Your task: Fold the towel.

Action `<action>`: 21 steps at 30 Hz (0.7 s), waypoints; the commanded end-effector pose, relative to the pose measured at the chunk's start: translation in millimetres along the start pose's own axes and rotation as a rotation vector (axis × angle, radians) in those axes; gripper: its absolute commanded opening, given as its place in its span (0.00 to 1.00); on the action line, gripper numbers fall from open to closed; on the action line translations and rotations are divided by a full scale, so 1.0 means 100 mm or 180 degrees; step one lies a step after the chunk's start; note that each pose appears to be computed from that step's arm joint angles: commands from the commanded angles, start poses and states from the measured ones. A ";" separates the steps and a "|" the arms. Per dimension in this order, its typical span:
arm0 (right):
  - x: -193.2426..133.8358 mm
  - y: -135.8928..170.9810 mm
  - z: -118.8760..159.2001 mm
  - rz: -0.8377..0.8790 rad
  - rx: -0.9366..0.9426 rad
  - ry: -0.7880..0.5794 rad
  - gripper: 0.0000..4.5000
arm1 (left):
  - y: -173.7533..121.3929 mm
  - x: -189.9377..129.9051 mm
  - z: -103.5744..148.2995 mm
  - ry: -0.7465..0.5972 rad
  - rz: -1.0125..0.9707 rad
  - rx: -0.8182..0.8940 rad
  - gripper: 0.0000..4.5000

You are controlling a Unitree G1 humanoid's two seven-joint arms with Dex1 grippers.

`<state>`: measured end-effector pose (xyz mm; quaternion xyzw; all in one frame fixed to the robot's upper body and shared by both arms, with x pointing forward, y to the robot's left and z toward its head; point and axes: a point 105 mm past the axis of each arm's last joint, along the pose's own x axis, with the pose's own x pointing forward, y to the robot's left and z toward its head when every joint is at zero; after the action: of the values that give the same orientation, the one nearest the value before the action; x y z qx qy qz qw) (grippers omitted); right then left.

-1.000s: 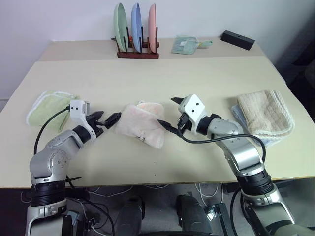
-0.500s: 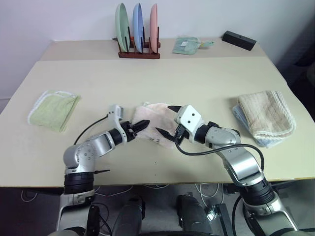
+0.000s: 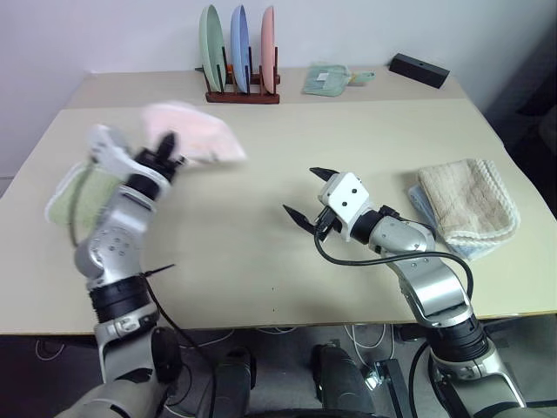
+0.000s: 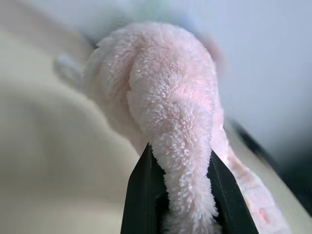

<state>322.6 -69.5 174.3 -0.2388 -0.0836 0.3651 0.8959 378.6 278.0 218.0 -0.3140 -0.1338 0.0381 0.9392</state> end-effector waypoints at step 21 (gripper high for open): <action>0.00 0.06 -0.05 0.0082 -0.0076 -0.0053 1.00 | 1.14 -0.74 0.59 -0.0900 0.1572 0.0200 0.99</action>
<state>322.8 -66.7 156.5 -0.2587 -0.0730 0.3802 0.8850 300.6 385.1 139.4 -0.3453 -0.1232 0.3260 0.8714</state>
